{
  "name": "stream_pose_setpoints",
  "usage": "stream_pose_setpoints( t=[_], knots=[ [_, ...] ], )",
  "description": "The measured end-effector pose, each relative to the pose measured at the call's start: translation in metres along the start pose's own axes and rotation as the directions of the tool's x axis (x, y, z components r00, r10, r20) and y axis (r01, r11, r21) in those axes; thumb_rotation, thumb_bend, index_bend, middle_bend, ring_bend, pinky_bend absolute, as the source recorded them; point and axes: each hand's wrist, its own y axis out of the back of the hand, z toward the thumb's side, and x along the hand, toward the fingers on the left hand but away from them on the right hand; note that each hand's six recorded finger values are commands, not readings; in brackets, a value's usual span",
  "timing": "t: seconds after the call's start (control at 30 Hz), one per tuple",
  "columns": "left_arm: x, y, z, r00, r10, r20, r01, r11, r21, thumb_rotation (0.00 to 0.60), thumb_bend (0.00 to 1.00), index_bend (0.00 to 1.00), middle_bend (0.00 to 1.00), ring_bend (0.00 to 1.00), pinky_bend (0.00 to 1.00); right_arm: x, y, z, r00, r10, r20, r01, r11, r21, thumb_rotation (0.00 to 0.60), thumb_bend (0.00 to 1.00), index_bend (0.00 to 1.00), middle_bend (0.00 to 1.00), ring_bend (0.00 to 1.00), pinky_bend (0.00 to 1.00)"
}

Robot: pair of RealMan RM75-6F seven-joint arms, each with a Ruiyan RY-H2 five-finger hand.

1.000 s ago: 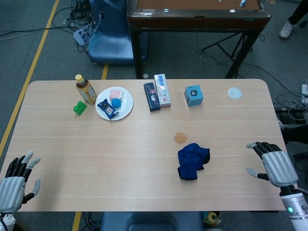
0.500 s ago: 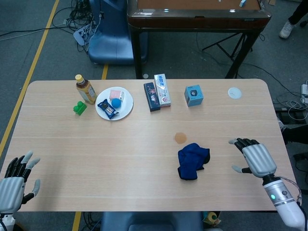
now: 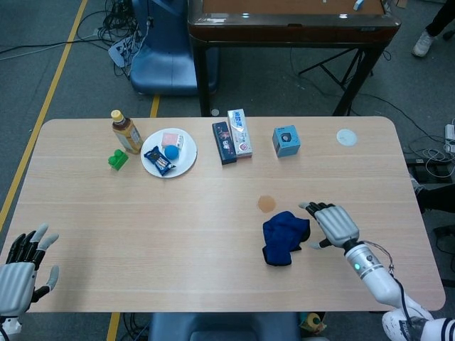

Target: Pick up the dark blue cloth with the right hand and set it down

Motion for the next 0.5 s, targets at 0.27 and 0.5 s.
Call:
stream_pose_setpoints(
  t=[0.27, 0.5],
  knots=[
    [0.0, -0.002, -0.002, 1.0, -0.005, -0.005, 0.005, 1.0, 0.001, 0.6, 0.44, 0.17, 0.0, 0.05, 0.0, -0.025, -0.022, 0.01, 0.998, 0.068, -0.004, -0.068, 0.997, 0.024, 0.6, 0.05, 0.15, 0.19, 0.22, 0.33],
    [0.002, -0.002, -0.002, 1.0, -0.002, -0.006, 0.002, 1.0, 0.003, 0.6, 0.44, 0.17, 0.0, 0.05, 0.0, -0.033, -0.039, 0.028, 0.993, 0.114, -0.04, -0.114, 0.993, 0.02, 0.6, 0.01, 0.13, 0.17, 0.2, 0.31]
  ],
)
